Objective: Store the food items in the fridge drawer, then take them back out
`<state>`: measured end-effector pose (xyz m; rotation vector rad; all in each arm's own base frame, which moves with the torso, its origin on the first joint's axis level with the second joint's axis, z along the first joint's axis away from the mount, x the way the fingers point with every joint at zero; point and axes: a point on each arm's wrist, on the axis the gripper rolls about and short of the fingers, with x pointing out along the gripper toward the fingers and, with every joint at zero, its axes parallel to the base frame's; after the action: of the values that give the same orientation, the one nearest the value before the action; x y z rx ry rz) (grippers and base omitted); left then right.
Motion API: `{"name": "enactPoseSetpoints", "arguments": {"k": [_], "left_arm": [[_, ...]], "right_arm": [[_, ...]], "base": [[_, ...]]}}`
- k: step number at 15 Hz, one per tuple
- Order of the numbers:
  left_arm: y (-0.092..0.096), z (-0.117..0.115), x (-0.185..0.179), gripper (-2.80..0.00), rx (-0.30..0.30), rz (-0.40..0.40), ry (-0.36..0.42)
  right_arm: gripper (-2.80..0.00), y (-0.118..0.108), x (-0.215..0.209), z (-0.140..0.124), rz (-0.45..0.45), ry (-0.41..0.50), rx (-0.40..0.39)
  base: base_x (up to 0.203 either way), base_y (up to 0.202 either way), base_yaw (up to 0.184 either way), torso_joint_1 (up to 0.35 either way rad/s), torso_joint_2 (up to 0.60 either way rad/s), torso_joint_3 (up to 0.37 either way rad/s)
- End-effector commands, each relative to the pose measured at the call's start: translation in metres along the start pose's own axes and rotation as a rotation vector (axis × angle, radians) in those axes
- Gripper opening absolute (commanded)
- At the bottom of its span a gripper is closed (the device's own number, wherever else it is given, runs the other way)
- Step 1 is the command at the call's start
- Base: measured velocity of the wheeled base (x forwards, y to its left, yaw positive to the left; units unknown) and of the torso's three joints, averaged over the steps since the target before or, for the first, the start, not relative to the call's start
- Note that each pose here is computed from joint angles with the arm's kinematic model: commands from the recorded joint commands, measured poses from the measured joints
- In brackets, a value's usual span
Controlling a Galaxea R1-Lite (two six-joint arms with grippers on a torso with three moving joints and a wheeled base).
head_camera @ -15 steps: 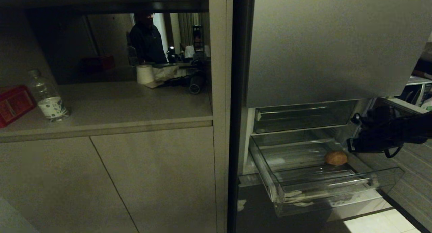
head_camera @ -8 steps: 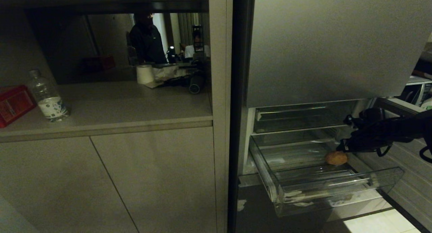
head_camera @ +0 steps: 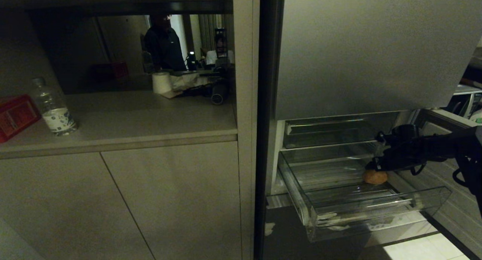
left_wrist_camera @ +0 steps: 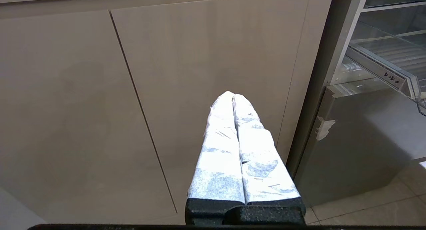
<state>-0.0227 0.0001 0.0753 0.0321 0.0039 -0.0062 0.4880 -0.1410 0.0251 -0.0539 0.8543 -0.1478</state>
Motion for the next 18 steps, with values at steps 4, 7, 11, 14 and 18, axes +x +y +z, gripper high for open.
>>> {"name": "enactPoseSetpoints", "arguments": {"k": [4, 7, 11, 14, 18], "left_arm": [[0.000, 0.000, 0.000, -2.80, 0.000, 0.000, 0.002], [0.000, 0.000, 0.000, -2.80, 0.000, 0.000, 0.002], [0.000, 0.000, 0.000, -2.80, 0.000, 0.000, 0.002], [0.000, 0.000, 0.000, -2.80, 0.000, 0.000, 0.002], [0.000, 0.000, 0.000, -2.80, 0.000, 0.000, 0.002]], "right_arm": [[0.00, 0.014, 0.014, -0.008, 0.016, 0.028, -0.018], [0.00, 0.015, 0.018, -0.011, 0.017, 0.041, -0.019], [0.00, 0.015, 0.026, -0.016, 0.013, 0.050, -0.018], [0.00, 0.014, 0.024, -0.014, 0.000, 0.047, -0.018], [0.00, 0.014, 0.025, -0.014, -0.030, 0.053, -0.021]], "base": [[0.000, 0.000, 0.000, 0.000, 0.00, 0.000], [0.000, 0.000, 0.000, 0.000, 0.00, 0.000], [0.000, 0.000, 0.000, 0.000, 0.00, 0.000], [0.000, 0.000, 0.000, 0.000, 0.00, 0.000], [0.000, 0.000, 0.000, 0.000, 0.00, 0.000]]}}
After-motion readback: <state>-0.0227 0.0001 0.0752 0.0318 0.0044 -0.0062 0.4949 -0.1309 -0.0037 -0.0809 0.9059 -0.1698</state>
